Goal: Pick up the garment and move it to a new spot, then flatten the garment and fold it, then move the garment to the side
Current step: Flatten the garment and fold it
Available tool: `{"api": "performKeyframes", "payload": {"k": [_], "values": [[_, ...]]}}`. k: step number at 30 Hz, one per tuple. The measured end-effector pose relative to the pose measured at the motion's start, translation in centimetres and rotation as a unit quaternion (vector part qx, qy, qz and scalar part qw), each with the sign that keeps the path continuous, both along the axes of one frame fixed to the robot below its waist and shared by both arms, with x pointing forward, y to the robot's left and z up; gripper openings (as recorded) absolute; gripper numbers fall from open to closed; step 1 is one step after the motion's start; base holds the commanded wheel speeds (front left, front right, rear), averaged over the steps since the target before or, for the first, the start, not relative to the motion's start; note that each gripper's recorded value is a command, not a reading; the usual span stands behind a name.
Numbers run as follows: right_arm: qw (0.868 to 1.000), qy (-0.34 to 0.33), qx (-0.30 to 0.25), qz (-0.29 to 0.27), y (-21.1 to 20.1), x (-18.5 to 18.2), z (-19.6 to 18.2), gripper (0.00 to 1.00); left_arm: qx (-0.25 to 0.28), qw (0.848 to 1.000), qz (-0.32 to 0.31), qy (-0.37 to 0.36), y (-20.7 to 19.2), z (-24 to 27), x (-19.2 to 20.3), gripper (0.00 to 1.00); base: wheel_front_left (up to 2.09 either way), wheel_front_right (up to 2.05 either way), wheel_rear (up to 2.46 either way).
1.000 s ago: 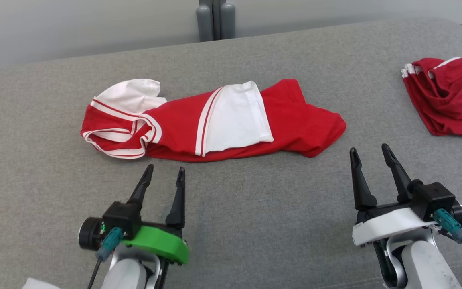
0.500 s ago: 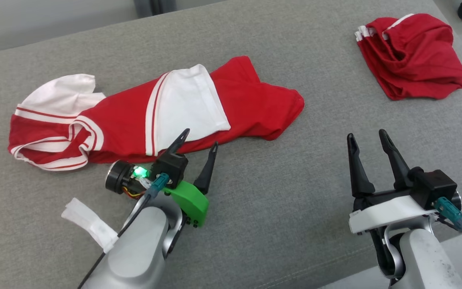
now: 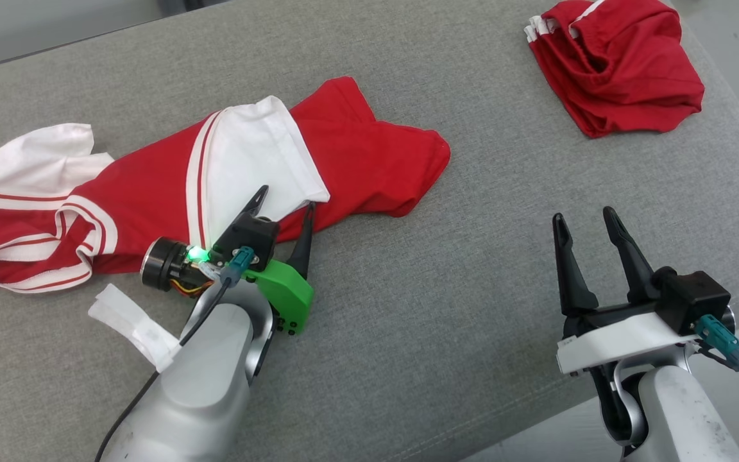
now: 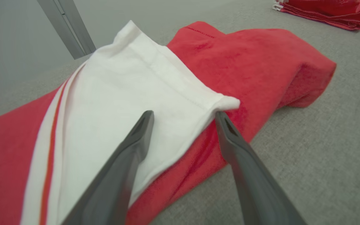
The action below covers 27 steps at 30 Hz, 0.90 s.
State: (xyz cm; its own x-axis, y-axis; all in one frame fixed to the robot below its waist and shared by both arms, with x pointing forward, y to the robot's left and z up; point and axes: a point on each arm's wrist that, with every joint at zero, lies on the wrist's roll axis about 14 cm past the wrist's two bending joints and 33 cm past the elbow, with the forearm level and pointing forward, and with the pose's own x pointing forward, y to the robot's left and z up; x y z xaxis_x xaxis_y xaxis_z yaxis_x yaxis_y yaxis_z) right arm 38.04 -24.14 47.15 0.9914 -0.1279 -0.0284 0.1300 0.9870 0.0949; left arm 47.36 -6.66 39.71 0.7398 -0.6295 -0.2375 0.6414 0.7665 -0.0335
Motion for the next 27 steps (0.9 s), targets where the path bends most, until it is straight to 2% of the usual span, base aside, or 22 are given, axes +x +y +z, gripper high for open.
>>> {"api": "performKeyframes", "payload": {"k": [3, 7, 8, 9, 11, 12, 13, 14, 15, 19, 22, 24, 26, 27], "values": [[1.000, -0.002, 0.001, 0.002, 0.1, 0.0, 0.1, 1.00, -0.010, 1.000, 0.004, -0.010, -0.1, 0.9, 0.3, 0.98, 0.00, 0.00, 0.00], [1.000, -0.003, 0.001, 0.003, 0.2, -0.1, 0.2, 1.00, -0.009, 1.000, 0.000, -0.016, -0.3, 1.2, 0.2, 0.45, 0.00, 0.00, 0.00], [1.000, -0.003, 0.002, 0.004, 0.3, -0.1, 0.2, 1.00, -0.005, 1.000, -0.004, -0.016, -0.4, 1.1, 0.1, 0.38, 0.00, 0.00, 0.00], [1.000, -0.003, 0.002, 0.004, 0.3, -0.1, 0.2, 1.00, -0.002, 1.000, -0.011, -0.015, -0.6, 0.9, -0.2, 0.35, 0.00, 0.00, 0.00], [1.000, -0.004, 0.001, 0.003, 0.2, -0.2, 0.3, 1.00, 0.003, 1.000, -0.027, -0.011, -1.0, 0.5, -0.7, 0.36, 0.00, 0.00, 0.00], [1.000, -0.003, 0.001, 0.002, 0.2, -0.3, 0.3, 1.00, 0.004, 0.999, -0.030, -0.010, -1.2, 0.5, -0.8, 0.44, 0.00, 0.00, 0.00], [1.000, -0.003, 0.001, 0.001, 0.1, -0.3, 0.3, 1.00, 0.003, 0.999, -0.033, -0.010, -1.3, 0.5, -0.9, 0.75, 0.00, 0.00, 0.00], [1.000, -0.003, 0.001, 0.000, 0.0, -0.3, 0.3, 1.00, 0.002, 0.999, -0.036, -0.010, -1.4, 0.5, -1.0, 0.99, 0.00, 0.00, 0.00], [1.000, -0.003, 0.000, -0.001, 0.0, -0.4, 0.2, 1.00, 0.001, 0.999, -0.038, -0.011, -1.5, 0.6, -1.0, 1.00, 0.00, 0.00, 0.00], [1.000, -0.001, 0.001, -0.004, -0.2, -0.4, 0.1, 1.00, 0.003, 0.999, -0.049, -0.008, -1.9, 0.3, -1.4, 1.00, 0.00, 0.00, 0.00], [1.000, 0.000, 0.003, -0.004, -0.2, -0.4, 0.1, 1.00, 0.008, 0.999, -0.036, -0.006, -1.5, -0.1, -1.1, 1.00, 0.00, 0.00, 0.00], [1.000, 0.001, 0.003, -0.004, -0.2, -0.4, 0.0, 1.00, 0.010, 0.999, -0.030, -0.006, -1.4, -0.1, -0.8, 0.89, 0.00, 0.00, 0.00], [1.000, 0.002, 0.003, -0.005, -0.2, -0.4, -0.1, 1.00, 0.014, 1.000, -0.025, -0.006, -1.2, -0.3, -0.5, 0.67, 0.00, 0.00, 0.00], [1.000, 0.003, 0.003, -0.006, -0.3, -0.5, -0.1, 1.00, 0.016, 1.000, -0.024, -0.006, -1.2, -0.4, -0.4, 0.50, 0.00, 0.00, 0.00]]}}
